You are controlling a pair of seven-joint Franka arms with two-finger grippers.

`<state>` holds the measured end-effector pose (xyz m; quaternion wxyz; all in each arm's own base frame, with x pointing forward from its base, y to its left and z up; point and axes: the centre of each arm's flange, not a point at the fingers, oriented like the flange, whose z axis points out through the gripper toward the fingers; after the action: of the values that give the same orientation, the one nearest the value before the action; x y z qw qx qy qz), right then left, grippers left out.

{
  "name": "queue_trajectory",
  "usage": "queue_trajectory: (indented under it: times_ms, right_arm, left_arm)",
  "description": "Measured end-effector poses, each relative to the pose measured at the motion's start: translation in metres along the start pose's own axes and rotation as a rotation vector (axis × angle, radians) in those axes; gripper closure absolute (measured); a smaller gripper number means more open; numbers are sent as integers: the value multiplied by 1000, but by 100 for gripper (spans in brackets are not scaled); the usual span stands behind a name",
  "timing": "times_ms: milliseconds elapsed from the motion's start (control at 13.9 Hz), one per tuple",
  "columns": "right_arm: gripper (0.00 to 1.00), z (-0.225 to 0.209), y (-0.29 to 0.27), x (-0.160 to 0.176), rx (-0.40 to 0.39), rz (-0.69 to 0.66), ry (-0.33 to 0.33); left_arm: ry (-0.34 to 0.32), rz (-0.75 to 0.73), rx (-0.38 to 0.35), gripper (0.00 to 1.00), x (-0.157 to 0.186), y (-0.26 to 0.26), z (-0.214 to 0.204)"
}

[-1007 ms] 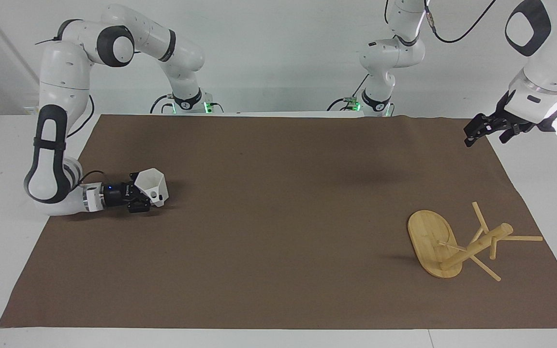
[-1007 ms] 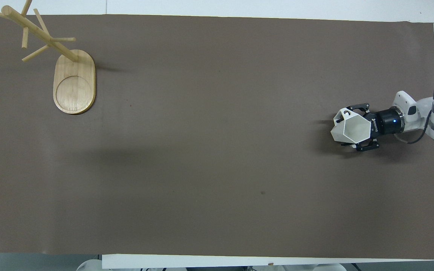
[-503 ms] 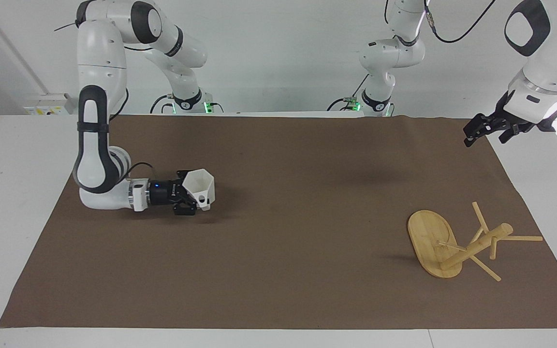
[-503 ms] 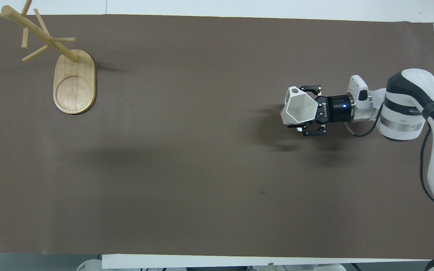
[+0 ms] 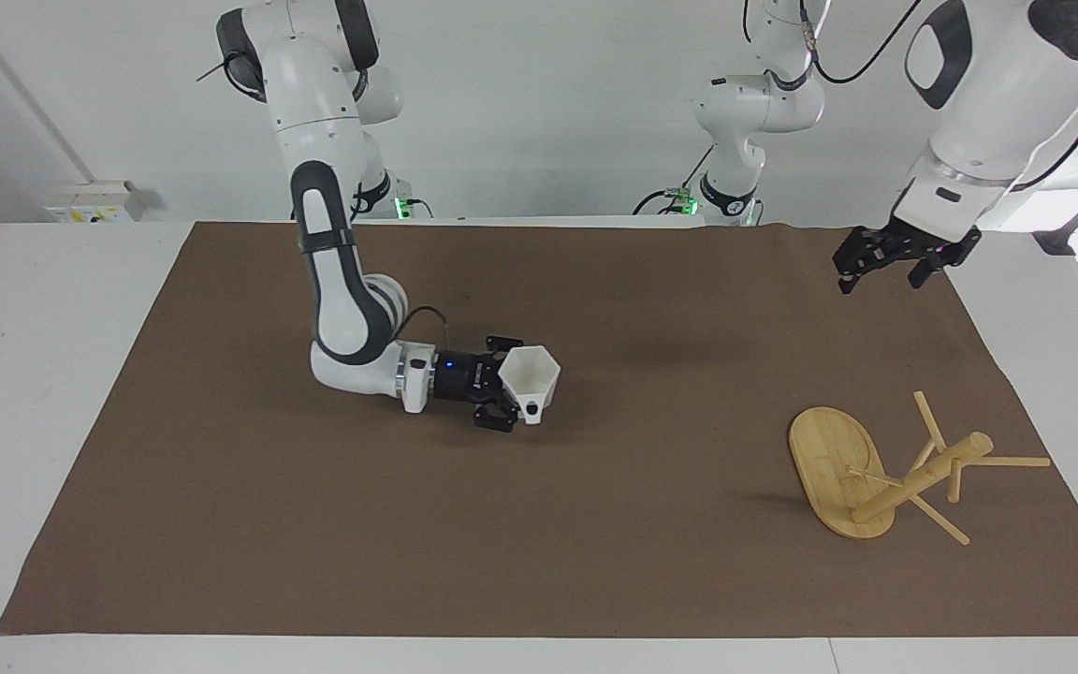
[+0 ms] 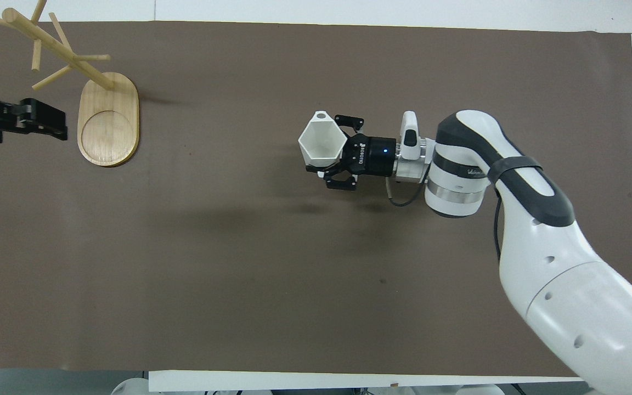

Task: Hang cup on rack
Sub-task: 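Lift the cup with the right gripper while the left gripper approaches, then grasp the cup with the left gripper from the right gripper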

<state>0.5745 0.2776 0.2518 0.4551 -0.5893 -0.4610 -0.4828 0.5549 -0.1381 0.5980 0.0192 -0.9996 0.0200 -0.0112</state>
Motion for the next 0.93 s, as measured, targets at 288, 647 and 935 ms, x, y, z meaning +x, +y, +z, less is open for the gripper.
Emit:
queue_trajectory:
  times_ms: [288, 647, 935]
  right_arm:
    - [22, 50, -21, 17, 3, -39, -47]
    - [22, 70, -34, 22, -15, -86, -1]
    - [22, 90, -52, 20, -38, -91, -12]
  left_arm:
    - [36, -15, -17, 0, -9, 80, 31]
    - [40, -23, -39, 0, -12, 149, 65]
    - [29, -31, -42, 0, -17, 189, 91]
